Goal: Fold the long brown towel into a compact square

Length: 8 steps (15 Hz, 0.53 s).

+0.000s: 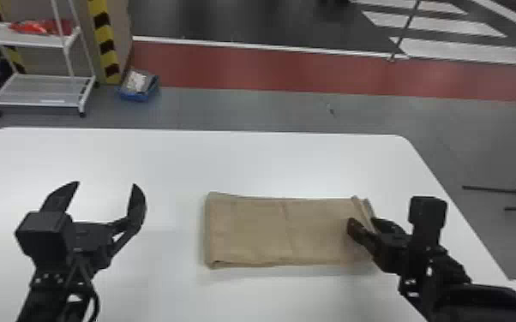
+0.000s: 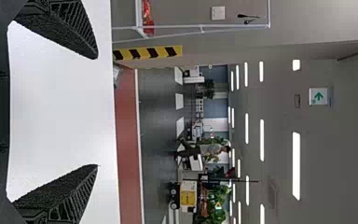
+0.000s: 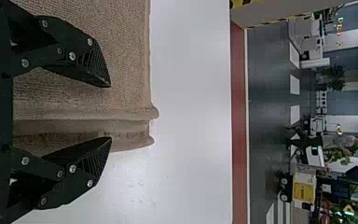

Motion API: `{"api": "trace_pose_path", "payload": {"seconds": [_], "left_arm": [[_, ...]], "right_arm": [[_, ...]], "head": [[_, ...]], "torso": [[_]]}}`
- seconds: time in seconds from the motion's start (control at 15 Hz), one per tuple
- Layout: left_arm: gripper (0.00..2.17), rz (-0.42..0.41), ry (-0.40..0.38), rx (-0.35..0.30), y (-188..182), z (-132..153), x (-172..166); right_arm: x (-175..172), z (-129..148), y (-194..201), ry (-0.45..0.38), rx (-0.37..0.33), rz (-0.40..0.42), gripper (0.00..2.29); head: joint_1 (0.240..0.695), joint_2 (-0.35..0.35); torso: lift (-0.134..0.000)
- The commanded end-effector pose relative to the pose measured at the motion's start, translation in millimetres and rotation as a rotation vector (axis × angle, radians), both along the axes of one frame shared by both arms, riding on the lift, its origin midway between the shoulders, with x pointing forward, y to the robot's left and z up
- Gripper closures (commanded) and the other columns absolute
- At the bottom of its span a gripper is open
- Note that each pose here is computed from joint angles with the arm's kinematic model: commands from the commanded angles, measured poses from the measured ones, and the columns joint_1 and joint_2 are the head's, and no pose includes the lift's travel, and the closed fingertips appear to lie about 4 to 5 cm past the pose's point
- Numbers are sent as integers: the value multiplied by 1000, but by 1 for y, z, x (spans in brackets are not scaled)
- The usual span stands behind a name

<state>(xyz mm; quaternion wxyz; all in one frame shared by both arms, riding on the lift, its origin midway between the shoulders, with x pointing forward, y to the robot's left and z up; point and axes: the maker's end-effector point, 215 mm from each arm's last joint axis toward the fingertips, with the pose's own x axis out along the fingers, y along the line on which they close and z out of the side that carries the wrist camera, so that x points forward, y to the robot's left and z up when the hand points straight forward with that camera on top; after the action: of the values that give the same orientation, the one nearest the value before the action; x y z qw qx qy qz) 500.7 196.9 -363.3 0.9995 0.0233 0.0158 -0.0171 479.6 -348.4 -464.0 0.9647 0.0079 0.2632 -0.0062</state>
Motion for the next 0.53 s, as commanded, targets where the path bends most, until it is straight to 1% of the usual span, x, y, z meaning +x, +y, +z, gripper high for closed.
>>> {"api": "trace_pose_path", "payload": {"seconds": [0.0,0.07,0.2,0.27,0.47], "left_arm": [[39,-1,2,0,-1,-1,0],[39,0,2,2,0,-1,0],[39,1,1,3,1,-1,0],[39,2,1,2,1,0,0],[39,2,4,4,1,-2,0]], "right_arm": [[0,2,3,-3,9,5,589],[0,2,4,-3,12,9,589],[-2,0,3,6,17,8,890],[-2,-1,4,11,21,10,934],[-1,7,5,-2,22,13,937]], "head": [[695,-171],[695,-169],[695,-167],[695,-166],[695,-165]], "torso": [[-115],[-115],[-115],[-115],[-115]]}}
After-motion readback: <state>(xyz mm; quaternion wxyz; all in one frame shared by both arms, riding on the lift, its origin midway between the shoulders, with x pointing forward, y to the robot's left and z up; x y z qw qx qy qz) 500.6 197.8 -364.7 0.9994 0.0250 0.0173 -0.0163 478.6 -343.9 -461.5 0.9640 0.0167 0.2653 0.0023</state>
